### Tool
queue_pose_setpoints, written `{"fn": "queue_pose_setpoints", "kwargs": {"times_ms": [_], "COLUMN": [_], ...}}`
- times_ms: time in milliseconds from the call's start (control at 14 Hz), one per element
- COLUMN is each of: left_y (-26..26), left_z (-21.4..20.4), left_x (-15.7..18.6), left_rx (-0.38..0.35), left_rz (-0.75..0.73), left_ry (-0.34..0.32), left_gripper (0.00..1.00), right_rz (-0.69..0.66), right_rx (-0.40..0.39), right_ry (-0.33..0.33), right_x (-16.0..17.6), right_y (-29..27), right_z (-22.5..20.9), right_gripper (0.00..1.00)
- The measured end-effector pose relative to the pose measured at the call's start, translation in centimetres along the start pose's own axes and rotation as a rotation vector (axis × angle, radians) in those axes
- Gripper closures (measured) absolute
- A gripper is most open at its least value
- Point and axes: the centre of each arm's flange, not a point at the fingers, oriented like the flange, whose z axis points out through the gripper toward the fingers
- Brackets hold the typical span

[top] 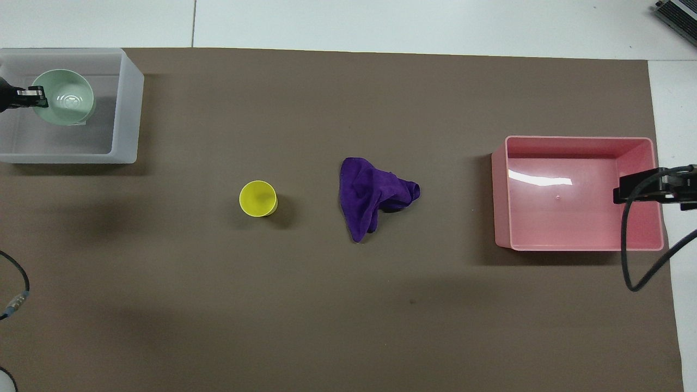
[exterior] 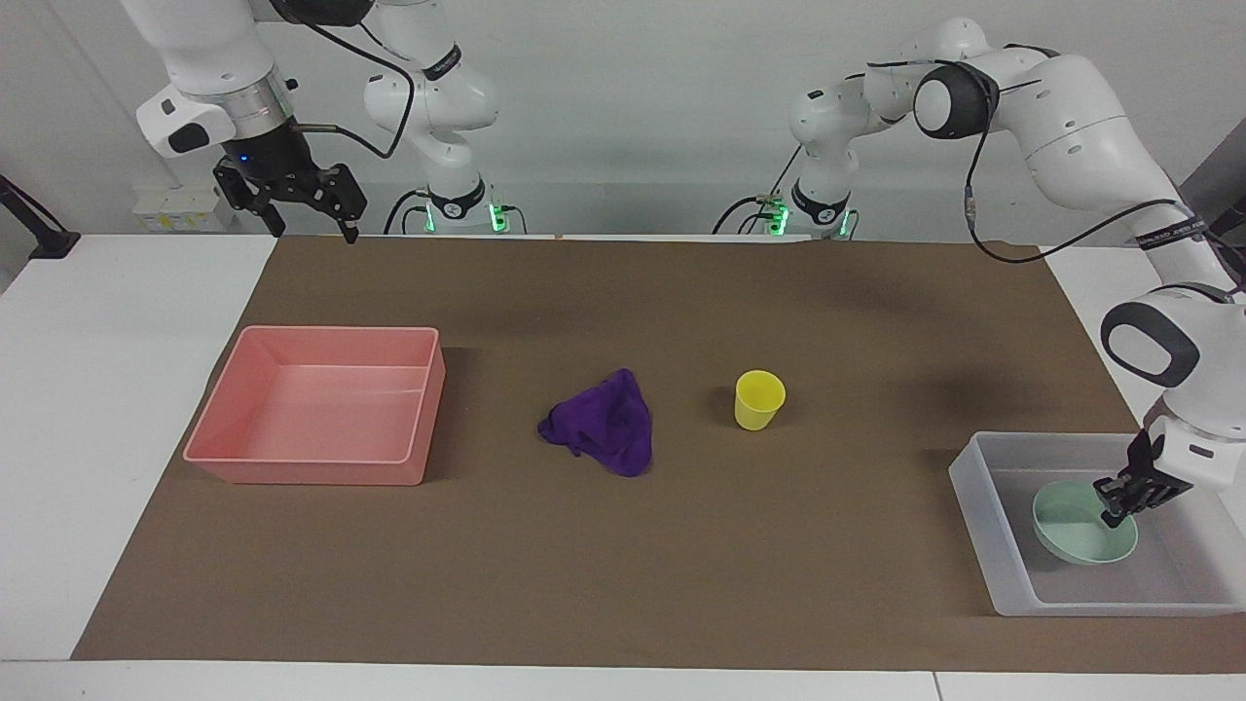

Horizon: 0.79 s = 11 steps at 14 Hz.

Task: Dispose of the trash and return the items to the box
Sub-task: 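Lift the green bowl with the left gripper into the clear box, then reach the left gripper to the yellow cup while the right gripper reaches the cloth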

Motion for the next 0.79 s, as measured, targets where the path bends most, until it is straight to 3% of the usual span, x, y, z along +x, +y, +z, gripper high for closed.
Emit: {"fn": "queue_pose_setpoints", "kwargs": {"times_ms": [429, 571, 786], "left_y": [-0.2, -0.2, 0.0], "left_z": [0.8, 0.8, -0.4], "left_x": [-0.1, -0.1, 0.3], "left_rx": [0.005, 0.005, 0.005], "left_rz": [-0.001, -0.001, 0.003], "left_ry": [0.008, 0.009, 0.022], "left_gripper": [0.92, 0.74, 0.38], "right_rz": [-0.023, -0.029, -0.034], "right_rx": [0.012, 0.019, 0.026], "right_ry": [0.076, 0.098, 0.109], "right_x": [1.3, 1.8, 3.1], "right_y": [-3.7, -6.6, -11.3], "right_z": [2.8, 5.3, 9.4], "right_gripper": [0.00, 0.00, 0.00]}}
